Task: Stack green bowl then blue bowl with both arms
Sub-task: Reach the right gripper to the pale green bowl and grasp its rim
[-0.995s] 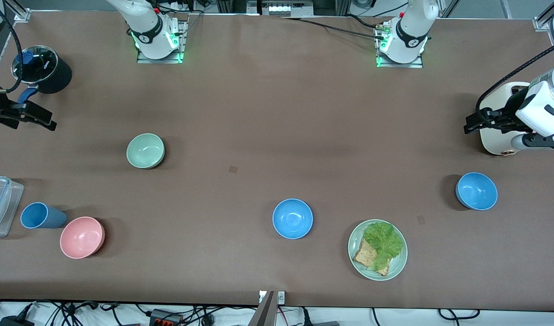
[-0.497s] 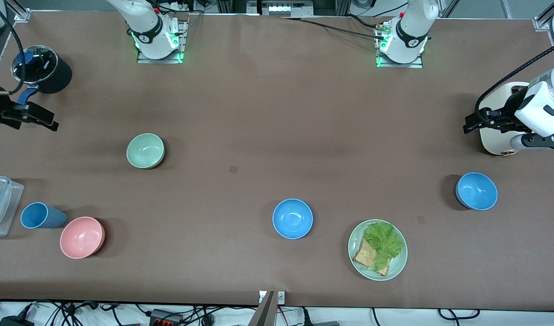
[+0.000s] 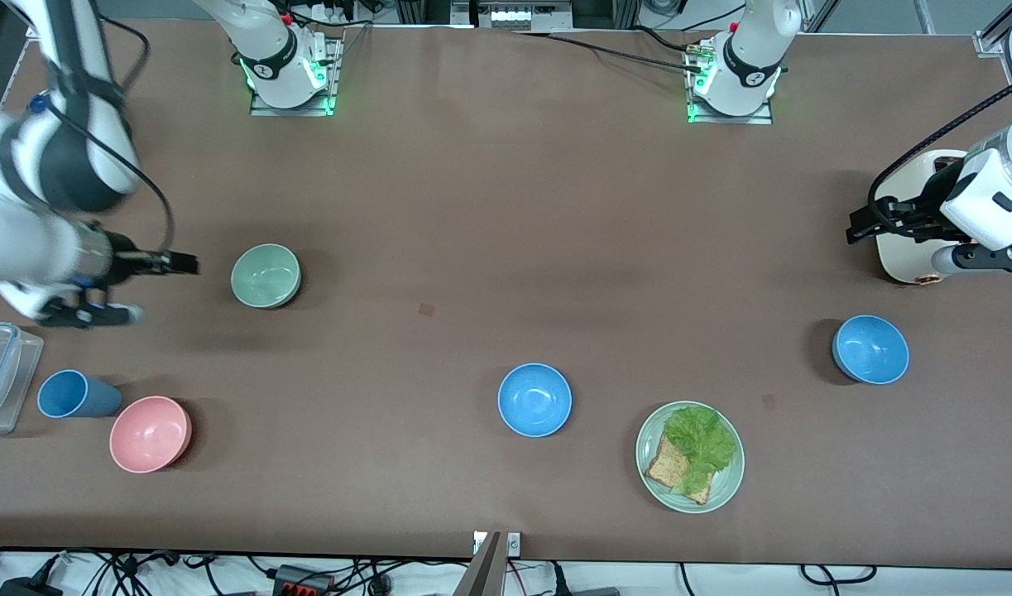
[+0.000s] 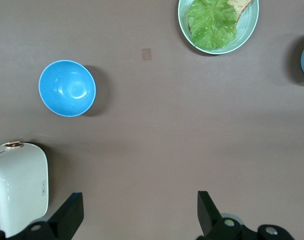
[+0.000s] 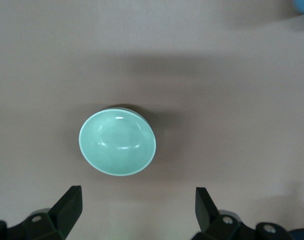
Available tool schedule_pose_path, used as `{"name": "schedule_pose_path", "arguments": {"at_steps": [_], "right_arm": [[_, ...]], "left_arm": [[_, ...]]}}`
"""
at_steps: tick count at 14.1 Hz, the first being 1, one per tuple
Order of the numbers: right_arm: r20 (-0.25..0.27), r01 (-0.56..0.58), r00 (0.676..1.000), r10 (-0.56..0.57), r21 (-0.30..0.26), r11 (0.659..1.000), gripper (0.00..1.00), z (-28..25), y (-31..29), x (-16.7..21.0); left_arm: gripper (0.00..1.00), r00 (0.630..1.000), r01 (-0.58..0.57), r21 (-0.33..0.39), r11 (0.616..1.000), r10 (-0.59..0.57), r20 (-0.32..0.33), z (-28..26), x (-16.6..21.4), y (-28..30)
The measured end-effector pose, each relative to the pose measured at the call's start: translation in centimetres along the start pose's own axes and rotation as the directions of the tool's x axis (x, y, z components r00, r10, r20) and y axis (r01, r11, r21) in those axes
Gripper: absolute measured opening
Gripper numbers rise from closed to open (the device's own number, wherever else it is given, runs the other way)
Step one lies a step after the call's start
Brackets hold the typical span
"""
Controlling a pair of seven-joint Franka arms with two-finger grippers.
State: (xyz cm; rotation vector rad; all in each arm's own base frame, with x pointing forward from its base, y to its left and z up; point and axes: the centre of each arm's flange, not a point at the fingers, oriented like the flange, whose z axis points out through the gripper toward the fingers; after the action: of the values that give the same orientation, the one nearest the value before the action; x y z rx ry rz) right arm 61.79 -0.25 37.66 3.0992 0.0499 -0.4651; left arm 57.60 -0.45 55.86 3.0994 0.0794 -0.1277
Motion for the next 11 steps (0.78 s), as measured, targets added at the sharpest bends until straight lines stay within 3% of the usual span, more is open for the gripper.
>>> {"name": "schedule_pose_path", "arguments": {"at_steps": [7, 11], "right_arm": [[0.169, -0.010, 0.986, 0.012, -0.009, 1.000, 1.00, 12.8, 0.7, 3.9], [0.211, -0.011, 0.977, 0.013, -0.011, 1.000, 1.00, 17.0, 0.8, 4.3]], "left_arm": [[1.00, 1.000, 0.000, 0.000, 1.000, 0.000, 0.003, 0.1, 0.1, 0.0], [1.00, 1.000, 0.001, 0.000, 1.000, -0.001, 0.006, 0.2, 0.1, -0.1]]}}
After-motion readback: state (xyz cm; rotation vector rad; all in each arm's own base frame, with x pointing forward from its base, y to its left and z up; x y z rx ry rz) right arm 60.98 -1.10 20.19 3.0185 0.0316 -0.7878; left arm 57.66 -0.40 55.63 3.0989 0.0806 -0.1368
